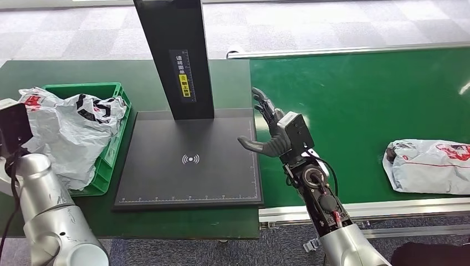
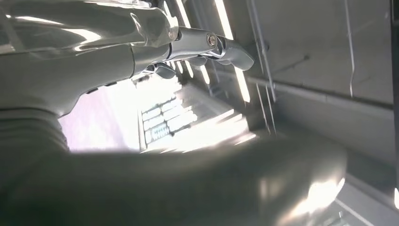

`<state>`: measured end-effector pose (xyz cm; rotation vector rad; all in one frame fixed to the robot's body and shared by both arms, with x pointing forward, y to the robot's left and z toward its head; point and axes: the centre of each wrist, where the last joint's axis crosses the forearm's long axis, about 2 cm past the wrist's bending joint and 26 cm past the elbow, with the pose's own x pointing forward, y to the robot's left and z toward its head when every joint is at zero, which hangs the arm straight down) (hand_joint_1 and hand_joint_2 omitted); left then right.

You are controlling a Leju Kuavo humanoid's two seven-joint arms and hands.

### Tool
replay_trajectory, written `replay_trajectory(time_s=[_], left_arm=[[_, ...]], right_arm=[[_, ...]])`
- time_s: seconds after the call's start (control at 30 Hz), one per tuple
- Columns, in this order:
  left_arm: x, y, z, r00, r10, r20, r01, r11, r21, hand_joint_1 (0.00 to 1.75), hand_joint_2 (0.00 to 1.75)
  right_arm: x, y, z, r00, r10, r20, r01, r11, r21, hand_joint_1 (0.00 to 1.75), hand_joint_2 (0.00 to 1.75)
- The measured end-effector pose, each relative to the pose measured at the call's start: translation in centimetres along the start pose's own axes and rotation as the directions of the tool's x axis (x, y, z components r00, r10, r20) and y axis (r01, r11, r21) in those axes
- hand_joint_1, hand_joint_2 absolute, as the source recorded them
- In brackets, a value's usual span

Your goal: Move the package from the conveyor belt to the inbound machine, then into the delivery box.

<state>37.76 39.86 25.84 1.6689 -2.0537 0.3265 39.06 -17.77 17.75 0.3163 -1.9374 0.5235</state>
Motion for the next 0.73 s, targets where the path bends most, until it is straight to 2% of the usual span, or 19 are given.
replay_trajectory(time_s=[0.13,0.2,0.27,0.33,0.4,0.5,0.57,0.7,0.73], left_arm=[[1.9,-2.1,2.2,0.995,0.089,-0.046,-0.092,0.993,-0.07,0.0,1.75],[3.2,-3.5,4.3,0.968,0.193,-0.158,-0.213,0.97,-0.119,0.0,1.75],[5.0,-4.7,7.0,0.894,0.315,-0.318,-0.379,0.91,-0.165,0.0,1.75],[6.9,-5.3,9.7,0.825,0.381,-0.418,-0.494,0.845,-0.205,0.0,1.75],[8.4,-5.6,11.4,0.799,0.405,-0.445,-0.544,0.802,-0.246,0.0,1.75],[9.6,-5.9,12.6,0.769,0.434,-0.469,-0.6,0.742,-0.298,0.0,1.75],[10.2,-6.0,13.6,0.705,0.473,-0.528,-0.684,0.65,-0.331,0.0,1.75],[11.6,-5.4,17.6,0.507,0.515,-0.691,-0.86,0.357,-0.365,0.0,1.75],[11.8,-5.3,18.2,0.484,0.512,-0.71,-0.874,0.321,-0.365,0.0,1.75]], right_arm=[[-0.1,-0.1,0.2,1.0,0.023,-0.017,-0.022,1.0,0.012,0.0,1.75],[-0.2,-0.3,0.2,0.999,0.004,-0.034,-0.003,1.0,0.007,0.0,1.75],[-0.3,-0.6,0.3,0.998,-0.033,-0.053,0.033,0.999,0.0,0.0,1.75],[-0.6,-0.9,0.5,0.996,-0.055,-0.067,0.054,0.998,-0.01,0.0,1.75],[-0.9,-1.1,0.7,0.995,-0.062,-0.075,0.061,0.998,-0.021,0.0,1.75],[-1.1,-1.3,0.8,0.994,-0.072,-0.088,0.07,0.997,-0.033,0.0,1.75],[-1.3,-1.4,0.9,0.99,-0.091,-0.104,0.087,0.995,-0.04,0.0,1.75],[-1.3,-0.9,0.5,0.981,-0.133,-0.139,0.125,0.99,-0.067,0.0,1.75],[-1.3,-0.9,0.5,0.98,-0.136,-0.144,0.127,0.989,-0.071,0.0,1.75]])
